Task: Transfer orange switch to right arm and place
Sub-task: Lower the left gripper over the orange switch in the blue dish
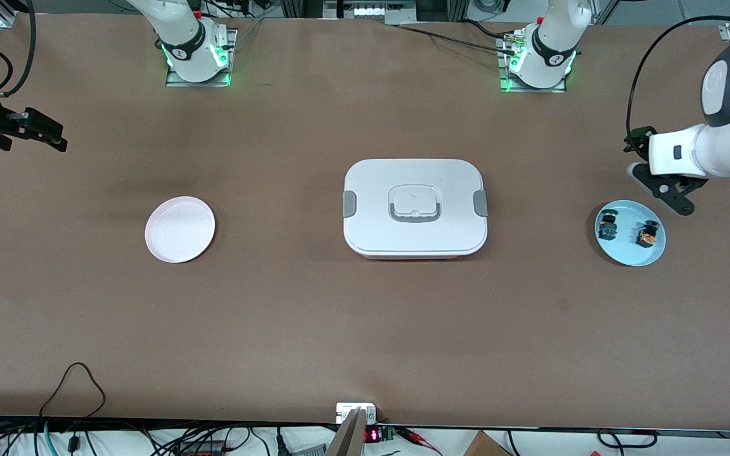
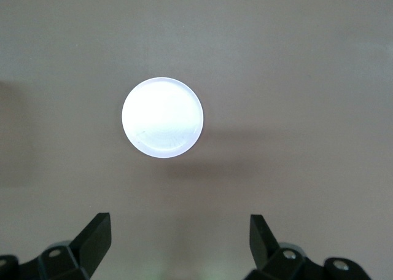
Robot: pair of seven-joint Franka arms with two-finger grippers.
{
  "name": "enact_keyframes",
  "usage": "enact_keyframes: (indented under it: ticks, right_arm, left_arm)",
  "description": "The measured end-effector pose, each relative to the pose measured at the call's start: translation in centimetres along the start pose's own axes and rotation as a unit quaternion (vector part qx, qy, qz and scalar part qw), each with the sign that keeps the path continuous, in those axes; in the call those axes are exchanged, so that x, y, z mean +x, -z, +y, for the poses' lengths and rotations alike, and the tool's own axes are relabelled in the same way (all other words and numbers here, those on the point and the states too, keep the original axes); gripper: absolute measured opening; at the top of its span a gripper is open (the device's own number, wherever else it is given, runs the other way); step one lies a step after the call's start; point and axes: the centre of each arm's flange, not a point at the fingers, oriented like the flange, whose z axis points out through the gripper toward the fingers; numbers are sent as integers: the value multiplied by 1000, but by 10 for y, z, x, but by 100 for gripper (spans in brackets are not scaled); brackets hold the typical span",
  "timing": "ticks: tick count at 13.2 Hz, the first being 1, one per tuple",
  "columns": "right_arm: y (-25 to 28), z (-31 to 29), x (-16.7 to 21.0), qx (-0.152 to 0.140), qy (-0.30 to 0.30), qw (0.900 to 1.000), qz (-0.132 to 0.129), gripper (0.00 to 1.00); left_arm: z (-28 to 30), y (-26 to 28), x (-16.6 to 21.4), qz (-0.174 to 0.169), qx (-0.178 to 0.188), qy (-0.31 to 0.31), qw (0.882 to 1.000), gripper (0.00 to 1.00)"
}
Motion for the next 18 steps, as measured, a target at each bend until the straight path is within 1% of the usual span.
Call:
enact_keyframes:
  ticks: [1,3,4,5,7,9,13,14,17,18]
  right_arm:
    - [0,0,0,0,0,1000,0,100]
    - [0,0,0,0,-1,1000,0,100]
    - [0,1,0,0,-1,1000,0,100]
    - [0,1,0,0,-2,1000,0,100]
    - [-2,2,1,0,-2,1000,-1,100]
    - [-2,2,1,0,-3,1000,-2,100]
    - [-2,2,1,0,-3,1000,-2,100]
    - [-2,3,1,0,-3,1000,-2,100]
    - [-2,3,1,0,-4,1000,-2,100]
    - [-2,3,1,0,-4,1000,-2,100]
  left_arm:
    - [-9,-15,-6,5,0,-38,999,99]
    - [-28,-43,-23,17,0,-107,994,99]
    - [-36,-55,-29,26,9,-151,988,99]
    - [-43,-66,-32,36,26,-198,979,99]
    - [-56,-88,-40,50,62,-285,955,99]
    - [-66,-109,-45,54,94,-367,924,99]
    - [-100,-144,-59,47,132,-481,865,99]
    - [-109,-154,-62,44,143,-501,853,99]
    - [-133,-183,-72,39,163,-528,833,100]
    - [-138,-191,-74,38,167,-541,824,100]
